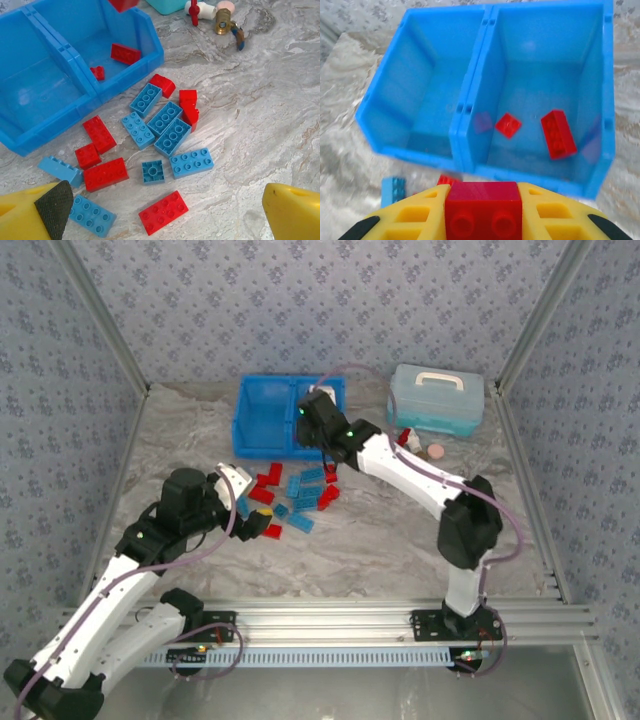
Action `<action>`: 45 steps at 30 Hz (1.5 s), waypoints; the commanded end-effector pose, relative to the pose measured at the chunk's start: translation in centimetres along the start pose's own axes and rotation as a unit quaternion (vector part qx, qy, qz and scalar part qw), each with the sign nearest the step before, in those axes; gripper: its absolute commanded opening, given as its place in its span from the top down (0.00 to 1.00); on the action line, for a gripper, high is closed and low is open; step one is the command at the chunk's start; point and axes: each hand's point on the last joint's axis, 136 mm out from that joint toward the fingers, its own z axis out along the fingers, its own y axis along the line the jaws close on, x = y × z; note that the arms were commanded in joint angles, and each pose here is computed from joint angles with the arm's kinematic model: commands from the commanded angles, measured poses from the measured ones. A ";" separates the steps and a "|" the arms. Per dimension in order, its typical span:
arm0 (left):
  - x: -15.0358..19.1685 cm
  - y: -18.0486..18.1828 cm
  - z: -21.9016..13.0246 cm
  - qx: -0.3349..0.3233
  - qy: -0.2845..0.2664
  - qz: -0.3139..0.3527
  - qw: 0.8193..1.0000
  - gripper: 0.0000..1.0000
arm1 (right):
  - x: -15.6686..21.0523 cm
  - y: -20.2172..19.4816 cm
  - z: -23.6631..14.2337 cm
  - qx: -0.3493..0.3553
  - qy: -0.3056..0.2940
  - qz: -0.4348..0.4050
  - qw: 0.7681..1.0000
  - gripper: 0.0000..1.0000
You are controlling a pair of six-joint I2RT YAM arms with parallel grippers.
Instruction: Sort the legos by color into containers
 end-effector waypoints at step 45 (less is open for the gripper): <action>-0.9 -0.5 -0.3 0.004 -0.014 0.002 1.000 0.01 | 4.2 -5.0 -5.1 0.036 -0.003 0.074 0.997 0.47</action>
